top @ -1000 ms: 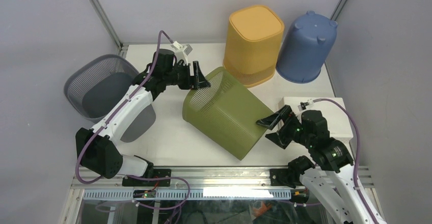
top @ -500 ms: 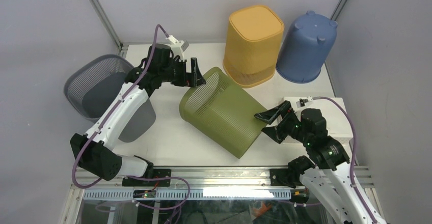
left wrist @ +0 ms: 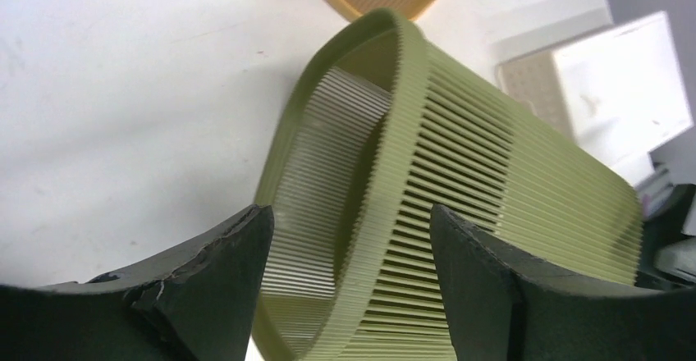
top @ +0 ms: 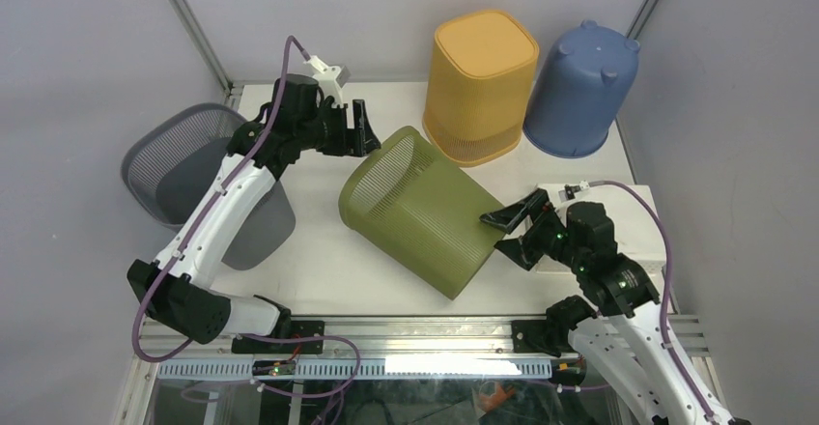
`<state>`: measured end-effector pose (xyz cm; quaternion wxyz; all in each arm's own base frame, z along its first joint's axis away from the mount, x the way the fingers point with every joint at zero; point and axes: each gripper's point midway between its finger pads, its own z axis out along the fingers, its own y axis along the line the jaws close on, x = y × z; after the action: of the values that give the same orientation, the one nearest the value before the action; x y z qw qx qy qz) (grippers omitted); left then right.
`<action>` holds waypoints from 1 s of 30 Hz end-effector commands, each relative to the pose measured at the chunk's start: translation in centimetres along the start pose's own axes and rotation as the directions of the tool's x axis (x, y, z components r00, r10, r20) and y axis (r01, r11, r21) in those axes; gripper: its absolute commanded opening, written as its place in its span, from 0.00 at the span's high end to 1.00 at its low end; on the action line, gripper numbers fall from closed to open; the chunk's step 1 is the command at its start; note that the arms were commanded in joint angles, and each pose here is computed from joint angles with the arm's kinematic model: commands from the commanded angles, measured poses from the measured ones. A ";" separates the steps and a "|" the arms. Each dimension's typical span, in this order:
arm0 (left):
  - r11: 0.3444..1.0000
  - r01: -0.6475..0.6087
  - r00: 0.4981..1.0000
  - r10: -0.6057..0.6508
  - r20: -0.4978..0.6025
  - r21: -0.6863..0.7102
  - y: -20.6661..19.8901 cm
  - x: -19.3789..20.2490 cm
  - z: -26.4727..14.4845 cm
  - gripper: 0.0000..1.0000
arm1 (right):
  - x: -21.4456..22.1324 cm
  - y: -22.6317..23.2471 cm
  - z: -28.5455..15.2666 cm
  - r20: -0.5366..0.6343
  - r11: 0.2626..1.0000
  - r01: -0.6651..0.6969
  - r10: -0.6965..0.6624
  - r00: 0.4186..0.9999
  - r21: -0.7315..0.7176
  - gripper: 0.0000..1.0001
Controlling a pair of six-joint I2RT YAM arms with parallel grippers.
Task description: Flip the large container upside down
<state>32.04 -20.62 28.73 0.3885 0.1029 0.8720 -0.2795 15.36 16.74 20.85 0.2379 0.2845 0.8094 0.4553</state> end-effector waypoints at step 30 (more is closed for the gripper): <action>0.988 -0.017 0.998 0.006 -0.070 -0.156 4.5 3.6 2.9 0.27 | -1.8 19.2 -4.7 0.144 0.774 0.410 -0.392 0.909 -0.482 0.10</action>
<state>32.91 -19.13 23.91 0.3763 0.0806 0.8954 -0.2238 17.46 20.37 38.13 0.3799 0.0769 0.7098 0.5882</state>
